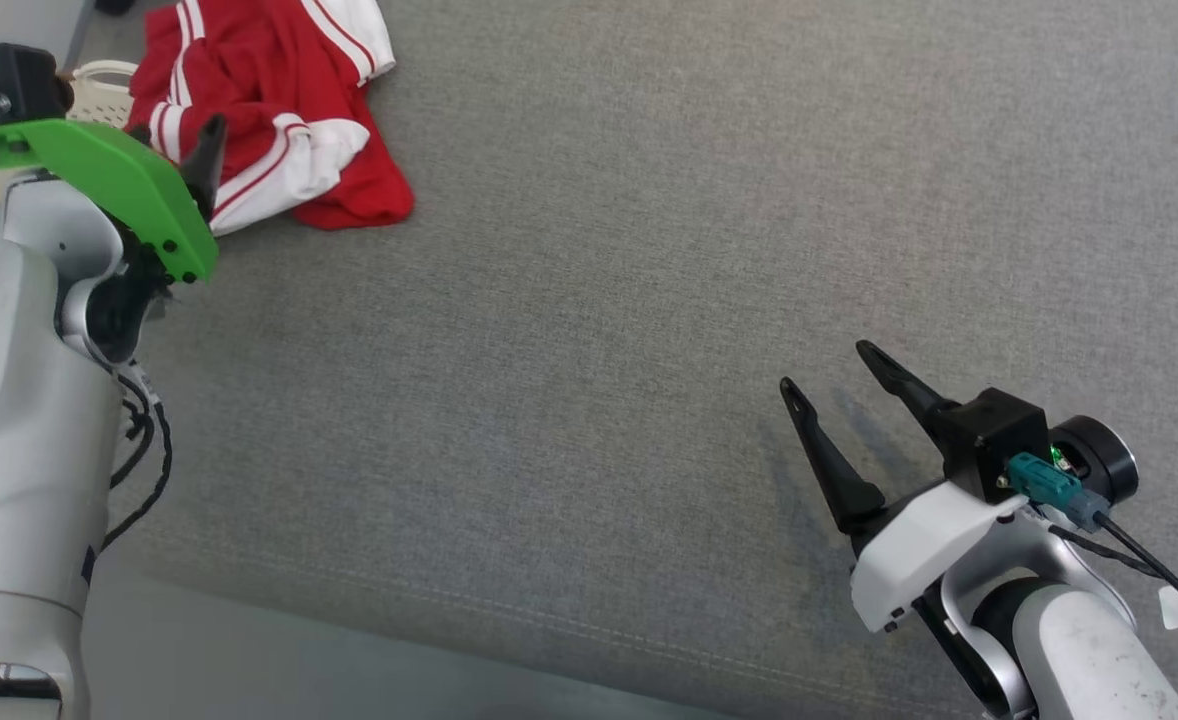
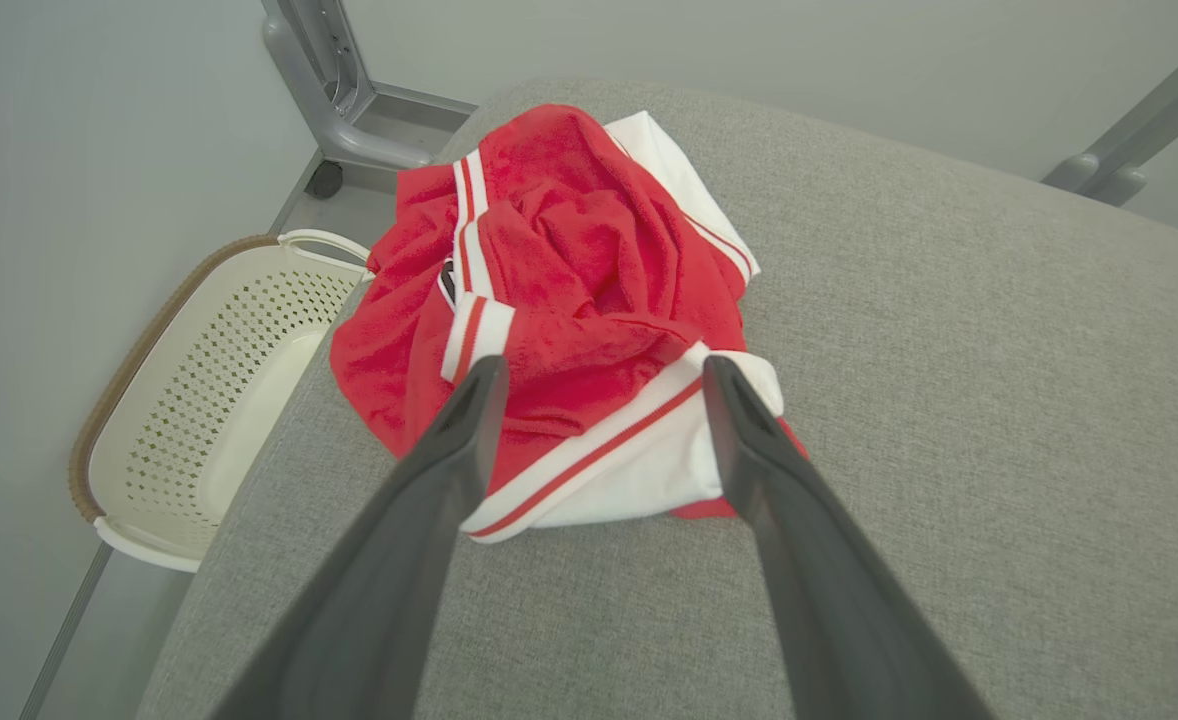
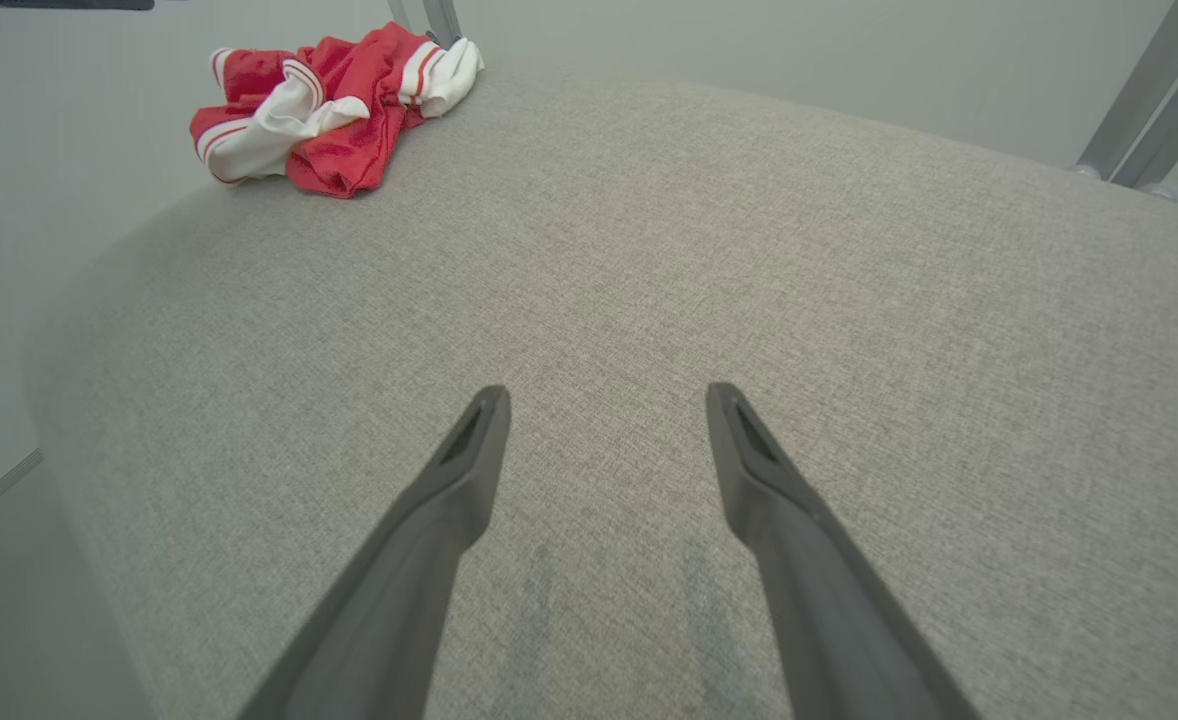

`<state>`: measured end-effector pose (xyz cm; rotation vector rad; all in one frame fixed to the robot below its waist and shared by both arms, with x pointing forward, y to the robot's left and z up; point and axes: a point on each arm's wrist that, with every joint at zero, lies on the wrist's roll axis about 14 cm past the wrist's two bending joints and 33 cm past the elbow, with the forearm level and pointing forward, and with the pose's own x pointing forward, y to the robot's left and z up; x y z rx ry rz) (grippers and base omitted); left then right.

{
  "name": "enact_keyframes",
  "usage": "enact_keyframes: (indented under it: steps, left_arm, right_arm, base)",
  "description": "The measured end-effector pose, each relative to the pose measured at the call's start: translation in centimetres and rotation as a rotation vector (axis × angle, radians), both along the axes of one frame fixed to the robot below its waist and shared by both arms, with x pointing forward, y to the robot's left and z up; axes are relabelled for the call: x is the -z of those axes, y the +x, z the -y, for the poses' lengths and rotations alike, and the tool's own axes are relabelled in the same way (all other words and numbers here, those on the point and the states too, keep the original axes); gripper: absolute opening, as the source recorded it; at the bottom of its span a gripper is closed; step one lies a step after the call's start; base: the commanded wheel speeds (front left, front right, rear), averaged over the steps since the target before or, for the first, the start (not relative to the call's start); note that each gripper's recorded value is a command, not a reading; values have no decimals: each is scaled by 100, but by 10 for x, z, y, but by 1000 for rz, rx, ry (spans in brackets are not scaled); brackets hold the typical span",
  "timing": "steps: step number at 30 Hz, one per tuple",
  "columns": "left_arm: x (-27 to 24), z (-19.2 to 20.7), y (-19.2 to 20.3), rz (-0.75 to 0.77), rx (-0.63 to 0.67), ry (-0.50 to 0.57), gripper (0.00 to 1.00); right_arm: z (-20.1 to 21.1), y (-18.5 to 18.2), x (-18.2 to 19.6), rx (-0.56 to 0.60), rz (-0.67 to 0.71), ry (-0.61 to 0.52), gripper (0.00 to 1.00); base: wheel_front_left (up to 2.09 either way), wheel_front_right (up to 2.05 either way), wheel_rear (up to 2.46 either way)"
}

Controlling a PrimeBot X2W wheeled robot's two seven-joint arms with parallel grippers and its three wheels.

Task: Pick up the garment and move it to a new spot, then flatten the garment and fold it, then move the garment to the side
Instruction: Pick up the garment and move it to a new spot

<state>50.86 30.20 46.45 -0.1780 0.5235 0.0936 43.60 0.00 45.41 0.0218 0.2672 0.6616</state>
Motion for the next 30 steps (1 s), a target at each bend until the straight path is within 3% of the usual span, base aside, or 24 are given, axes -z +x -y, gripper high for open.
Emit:
enact_keyframes:
  steps: [17, 18, 19, 20, 30]
  left_arm:
    - [100, 29, 27, -288, -52, -70, 100]
    - [102, 29, 28, -290, -55, -66, 88]
    - [102, 29, 29, -285, -61, -60, 88]
    - [101, 27, 30, -274, -66, -52, 0]
    - [65, 20, 37, -136, -87, -17, 0]
  right_arm:
    - [33, 9, 40, 99, -89, -19, 100]
    - [34, 9, 40, 103, -88, -21, 100]
    - [36, 9, 39, 107, -87, -21, 100]
    - [37, 9, 39, 112, -86, -21, 100]
    - [31, 3, 22, 120, -47, 16, 100]
  base:
    - [0, 0, 0]
    - [0, 0, 0]
    - [0, 0, 0]
    - [0, 0, 0]
    - [0, 0, 0]
